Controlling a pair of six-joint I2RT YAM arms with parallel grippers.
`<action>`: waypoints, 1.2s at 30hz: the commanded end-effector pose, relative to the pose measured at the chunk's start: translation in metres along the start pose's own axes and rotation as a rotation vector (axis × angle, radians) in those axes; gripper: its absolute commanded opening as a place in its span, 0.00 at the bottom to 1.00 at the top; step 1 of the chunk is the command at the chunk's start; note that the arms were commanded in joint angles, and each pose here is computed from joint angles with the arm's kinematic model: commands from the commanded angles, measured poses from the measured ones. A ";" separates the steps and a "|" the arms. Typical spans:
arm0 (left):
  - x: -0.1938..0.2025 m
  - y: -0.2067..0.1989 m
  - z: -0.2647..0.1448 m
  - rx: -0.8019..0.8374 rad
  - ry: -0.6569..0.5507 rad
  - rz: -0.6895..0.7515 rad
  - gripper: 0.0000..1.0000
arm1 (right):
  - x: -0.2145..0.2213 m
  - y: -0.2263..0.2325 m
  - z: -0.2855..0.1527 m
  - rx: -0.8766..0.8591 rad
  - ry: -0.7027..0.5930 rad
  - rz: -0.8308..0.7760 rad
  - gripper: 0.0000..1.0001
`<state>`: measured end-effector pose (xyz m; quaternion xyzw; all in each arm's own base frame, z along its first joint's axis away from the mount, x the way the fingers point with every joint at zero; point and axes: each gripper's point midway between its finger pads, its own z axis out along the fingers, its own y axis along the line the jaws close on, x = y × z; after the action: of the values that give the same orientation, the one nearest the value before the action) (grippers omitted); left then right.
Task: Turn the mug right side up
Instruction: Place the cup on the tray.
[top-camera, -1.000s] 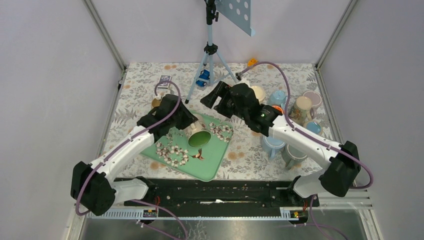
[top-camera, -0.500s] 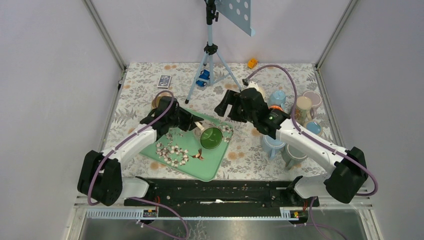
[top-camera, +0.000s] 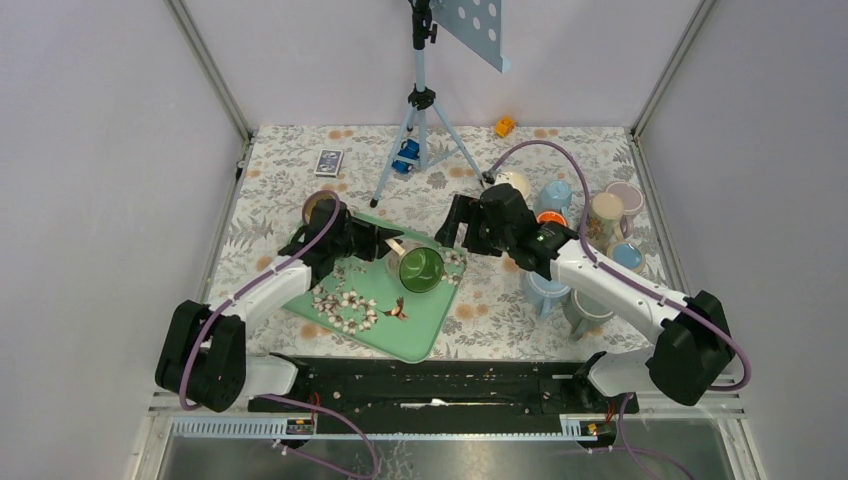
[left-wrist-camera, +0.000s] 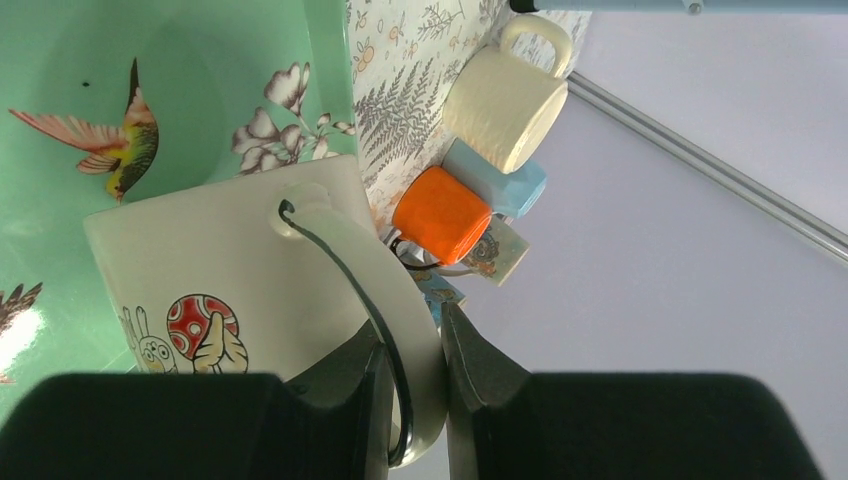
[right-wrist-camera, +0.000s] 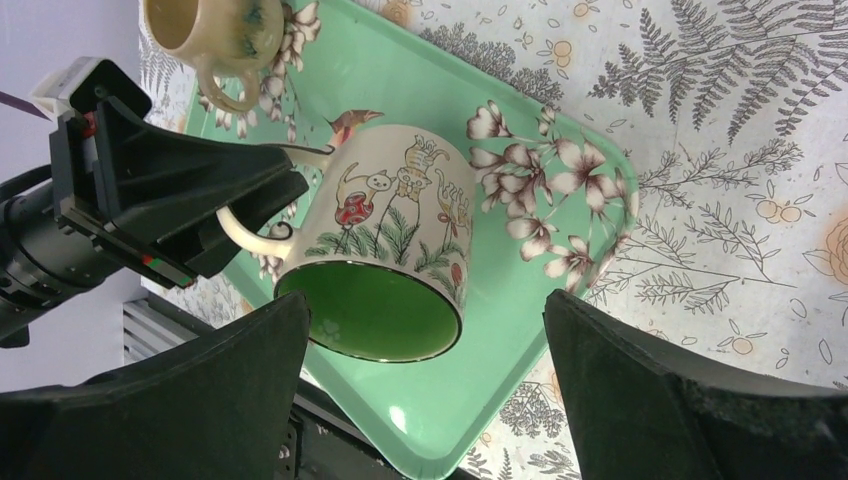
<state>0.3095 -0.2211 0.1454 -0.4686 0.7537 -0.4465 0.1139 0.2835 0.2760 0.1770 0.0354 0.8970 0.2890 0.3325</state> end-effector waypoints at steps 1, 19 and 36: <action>-0.014 0.036 0.009 -0.091 -0.055 -0.058 0.00 | -0.001 0.006 0.001 -0.045 0.011 -0.032 0.94; -0.051 0.054 0.005 -0.060 -0.223 -0.133 0.10 | 0.009 0.013 0.007 -0.074 0.089 -0.065 0.94; -0.072 0.061 -0.010 -0.073 -0.381 -0.149 0.16 | 0.013 0.017 0.008 -0.089 0.123 -0.083 0.95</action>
<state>0.3229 -0.1750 0.1247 -0.5654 0.6874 -0.4165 0.1852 0.2715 0.2905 0.1593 -0.0191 0.9100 0.3026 0.2828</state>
